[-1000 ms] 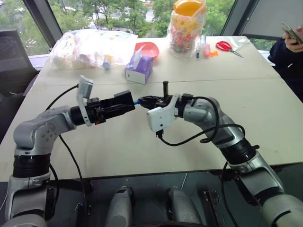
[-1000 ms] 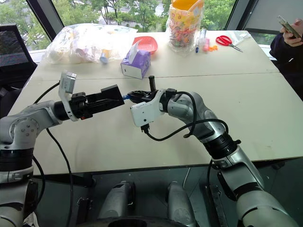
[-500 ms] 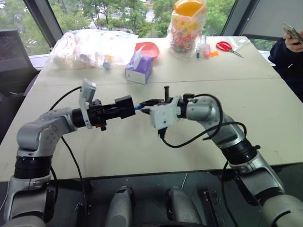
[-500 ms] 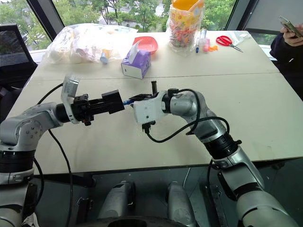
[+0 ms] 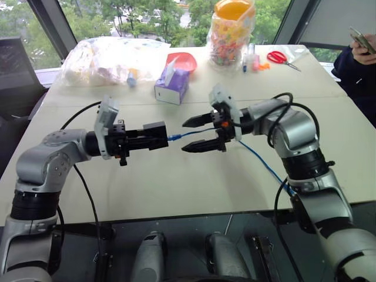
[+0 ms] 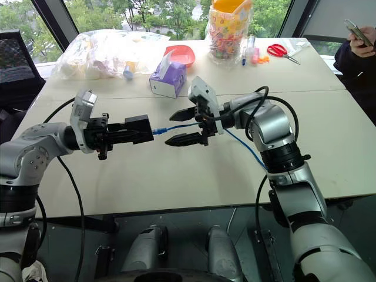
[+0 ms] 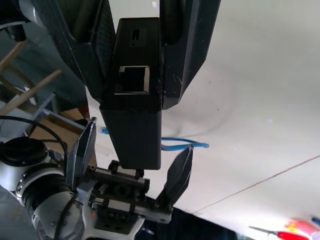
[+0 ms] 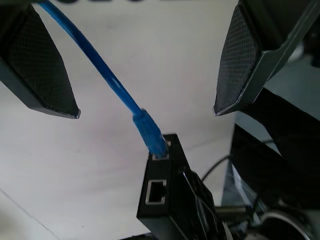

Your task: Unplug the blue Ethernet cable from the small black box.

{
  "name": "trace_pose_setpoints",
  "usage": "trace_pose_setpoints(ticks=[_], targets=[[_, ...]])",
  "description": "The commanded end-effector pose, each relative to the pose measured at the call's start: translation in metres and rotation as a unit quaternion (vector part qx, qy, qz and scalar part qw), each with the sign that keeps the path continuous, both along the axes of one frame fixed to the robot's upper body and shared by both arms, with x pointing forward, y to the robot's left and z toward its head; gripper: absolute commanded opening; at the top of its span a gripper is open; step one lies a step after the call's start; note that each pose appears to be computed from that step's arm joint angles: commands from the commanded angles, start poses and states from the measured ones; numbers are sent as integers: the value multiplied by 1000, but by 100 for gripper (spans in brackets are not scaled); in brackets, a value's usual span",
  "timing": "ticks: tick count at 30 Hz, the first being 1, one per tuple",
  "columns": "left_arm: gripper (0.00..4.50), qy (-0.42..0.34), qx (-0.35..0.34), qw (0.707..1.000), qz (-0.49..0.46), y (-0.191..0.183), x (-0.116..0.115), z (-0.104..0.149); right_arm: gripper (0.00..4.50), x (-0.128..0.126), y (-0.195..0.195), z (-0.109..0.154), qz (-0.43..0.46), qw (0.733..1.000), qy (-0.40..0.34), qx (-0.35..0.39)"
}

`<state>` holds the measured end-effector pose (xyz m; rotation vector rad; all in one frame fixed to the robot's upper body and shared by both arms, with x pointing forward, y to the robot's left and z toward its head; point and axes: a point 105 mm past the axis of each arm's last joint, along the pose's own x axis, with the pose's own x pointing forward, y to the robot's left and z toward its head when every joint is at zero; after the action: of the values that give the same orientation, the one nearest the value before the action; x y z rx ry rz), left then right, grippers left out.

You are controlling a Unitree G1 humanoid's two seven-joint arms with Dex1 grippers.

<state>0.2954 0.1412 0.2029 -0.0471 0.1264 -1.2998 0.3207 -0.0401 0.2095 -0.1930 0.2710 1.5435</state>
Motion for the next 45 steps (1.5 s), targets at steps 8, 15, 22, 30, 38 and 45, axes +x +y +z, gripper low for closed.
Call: trace_pose_setpoints(ticks=[8,15,22,30,38,45], targets=[[52,-25,-4,1000,-11,-7,-1,11,313,-4,15,11,13,999,26,14],[52,-25,-5,1000,-10,-7,-1,11,313,-8,20,16,25,999,38,16],[52,-24,-5,1000,-9,-8,0,11,130,-7,23,17,22,999,34,13],[52,-24,-8,1000,-7,-8,0,12,130,-9,23,14,27,999,31,3],[52,-24,-8,1000,-6,-8,0,12,130,-8,23,13,29,999,26,-2],[52,-25,-6,1000,-1,-8,0,10,130,-7,24,11,30,999,22,-4]])
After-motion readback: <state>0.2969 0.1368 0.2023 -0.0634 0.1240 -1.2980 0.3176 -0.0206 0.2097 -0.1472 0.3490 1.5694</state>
